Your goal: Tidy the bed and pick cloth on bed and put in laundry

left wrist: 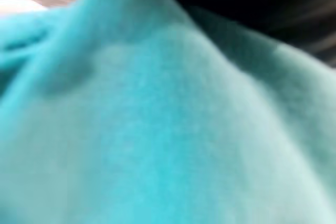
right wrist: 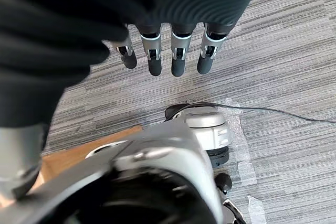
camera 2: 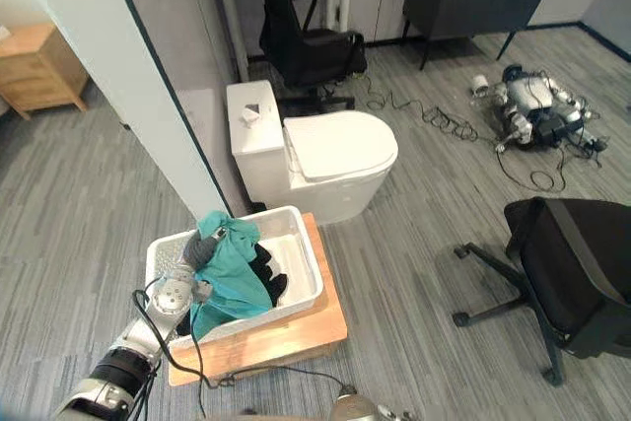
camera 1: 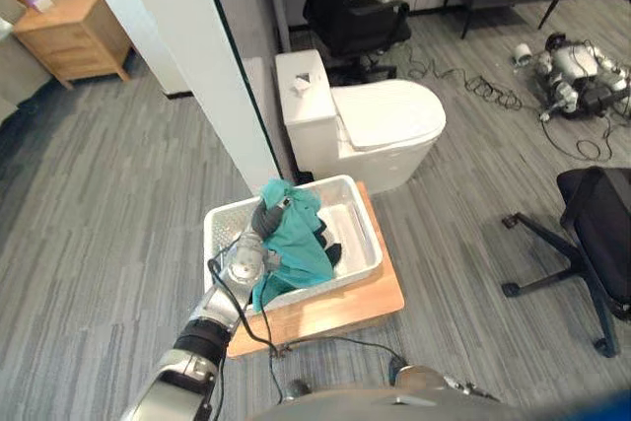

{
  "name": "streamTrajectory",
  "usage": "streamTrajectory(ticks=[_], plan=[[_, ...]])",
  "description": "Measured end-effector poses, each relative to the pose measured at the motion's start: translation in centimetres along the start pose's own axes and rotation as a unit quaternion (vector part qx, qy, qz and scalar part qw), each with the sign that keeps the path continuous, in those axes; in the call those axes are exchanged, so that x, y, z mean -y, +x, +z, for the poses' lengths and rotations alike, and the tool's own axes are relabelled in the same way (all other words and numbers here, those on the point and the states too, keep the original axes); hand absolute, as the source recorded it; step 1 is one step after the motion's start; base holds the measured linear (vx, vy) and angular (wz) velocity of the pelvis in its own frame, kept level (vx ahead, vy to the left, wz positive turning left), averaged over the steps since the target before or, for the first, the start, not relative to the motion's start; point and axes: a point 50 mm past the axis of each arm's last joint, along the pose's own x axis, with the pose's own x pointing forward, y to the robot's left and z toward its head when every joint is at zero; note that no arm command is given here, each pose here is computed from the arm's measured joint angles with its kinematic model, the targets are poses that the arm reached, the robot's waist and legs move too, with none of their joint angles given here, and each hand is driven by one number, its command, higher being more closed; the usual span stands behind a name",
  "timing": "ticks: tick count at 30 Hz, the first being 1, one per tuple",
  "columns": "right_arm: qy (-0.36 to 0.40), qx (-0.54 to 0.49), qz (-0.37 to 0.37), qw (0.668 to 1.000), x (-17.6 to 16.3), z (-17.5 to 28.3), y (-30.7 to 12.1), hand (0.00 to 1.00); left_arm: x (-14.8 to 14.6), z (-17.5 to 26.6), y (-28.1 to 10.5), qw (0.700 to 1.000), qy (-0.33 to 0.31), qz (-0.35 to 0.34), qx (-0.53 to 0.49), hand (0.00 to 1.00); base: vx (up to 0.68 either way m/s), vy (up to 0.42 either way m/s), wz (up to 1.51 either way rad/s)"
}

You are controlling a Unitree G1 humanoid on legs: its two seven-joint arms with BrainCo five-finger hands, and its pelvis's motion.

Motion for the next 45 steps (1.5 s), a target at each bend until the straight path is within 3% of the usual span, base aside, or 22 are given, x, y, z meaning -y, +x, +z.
streamTrajectory(ticks=[8,13,14,22,33,41,45], plan=[[0.002,0.088,0.025,0.996,-1.0,5.2,0.5,0.0,-5.9,4.2,3.9,0.987,0.031,0.152,0.032,1.0,-0.06,-0.021,-0.15],[0.003,0.122,0.036,0.992,-1.5,6.4,0.2,0.0,-7.5,6.5,4.9,0.98,0.036,0.189,0.054,1.0,0.01,-0.015,-0.15],[0.001,0.129,0.037,0.991,-1.5,6.7,0.2,0.0,-7.6,6.9,5.0,0.979,0.04,0.191,0.058,0.0,0.04,0.002,-0.07],[-0.02,0.163,0.043,0.985,-1.8,8.0,-0.2,0.0,-7.1,7.1,5.2,0.985,0.035,0.163,0.053,0.0,0.04,-0.012,-0.02],[-0.024,0.149,0.04,0.988,-1.6,7.5,-0.1,0.0,-6.1,5.2,4.6,0.991,-0.021,0.127,0.022,0.0,0.01,-0.003,0.15],[-0.013,0.084,0.01,0.996,0.2,3.7,-0.4,0.0,-5.8,1.0,1.8,0.998,-0.006,0.052,-0.021,0.0,0.02,0.017,0.16],[-0.009,0.057,0.001,0.998,0.6,2.0,-0.5,0.0,-5.5,-1.1,0.6,0.997,-0.041,0.013,-0.065,0.0,-0.01,0.012,0.17]])
